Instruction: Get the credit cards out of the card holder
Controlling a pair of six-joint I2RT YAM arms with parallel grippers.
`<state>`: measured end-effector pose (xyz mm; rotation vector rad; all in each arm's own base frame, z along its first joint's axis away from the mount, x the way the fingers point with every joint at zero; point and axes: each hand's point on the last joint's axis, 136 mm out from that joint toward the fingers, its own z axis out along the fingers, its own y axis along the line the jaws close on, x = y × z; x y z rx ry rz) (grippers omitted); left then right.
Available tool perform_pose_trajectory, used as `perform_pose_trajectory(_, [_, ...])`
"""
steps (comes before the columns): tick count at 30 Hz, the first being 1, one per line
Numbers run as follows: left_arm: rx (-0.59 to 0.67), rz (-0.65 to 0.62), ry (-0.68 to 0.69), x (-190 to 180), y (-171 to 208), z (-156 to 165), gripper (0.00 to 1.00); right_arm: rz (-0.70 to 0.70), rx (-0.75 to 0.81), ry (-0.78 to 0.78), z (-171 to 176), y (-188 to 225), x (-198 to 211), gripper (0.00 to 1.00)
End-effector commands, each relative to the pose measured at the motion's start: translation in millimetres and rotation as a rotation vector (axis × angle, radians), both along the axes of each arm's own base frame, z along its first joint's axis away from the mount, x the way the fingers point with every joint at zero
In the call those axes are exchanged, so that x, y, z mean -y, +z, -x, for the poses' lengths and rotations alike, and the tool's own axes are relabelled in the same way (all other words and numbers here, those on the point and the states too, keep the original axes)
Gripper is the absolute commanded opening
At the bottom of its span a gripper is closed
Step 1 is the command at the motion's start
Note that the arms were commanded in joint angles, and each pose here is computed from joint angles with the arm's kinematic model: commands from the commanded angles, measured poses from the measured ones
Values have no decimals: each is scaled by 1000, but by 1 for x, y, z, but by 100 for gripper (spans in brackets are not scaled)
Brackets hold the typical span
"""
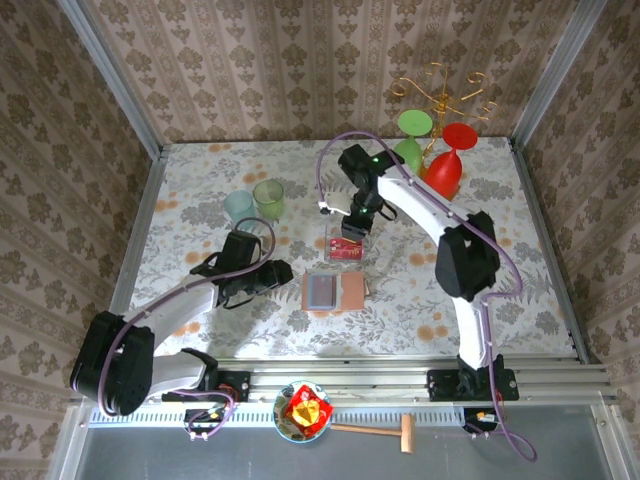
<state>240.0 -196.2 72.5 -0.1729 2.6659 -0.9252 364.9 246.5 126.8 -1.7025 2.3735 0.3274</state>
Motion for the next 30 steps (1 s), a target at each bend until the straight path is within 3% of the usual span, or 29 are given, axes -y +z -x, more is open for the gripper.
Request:
perform_pose_trajectory(1, [48,37,-36,12,15,-10,45,-116,74,-164,-11,17,-10,26])
perform_pose_trajectory(8, [43,53,-73,29,13,-13,45,-260,90,-494,-6,17,-8,25])
perform_pose_trajectory(18, [13,65,-129,53,1,-7,45,-650,-113,-861,29,19,-28,26])
perform_pose_trajectory(30, [-27,47,-152,62,-14,10,44,-665,-337,-1157,65,-4,-35,24])
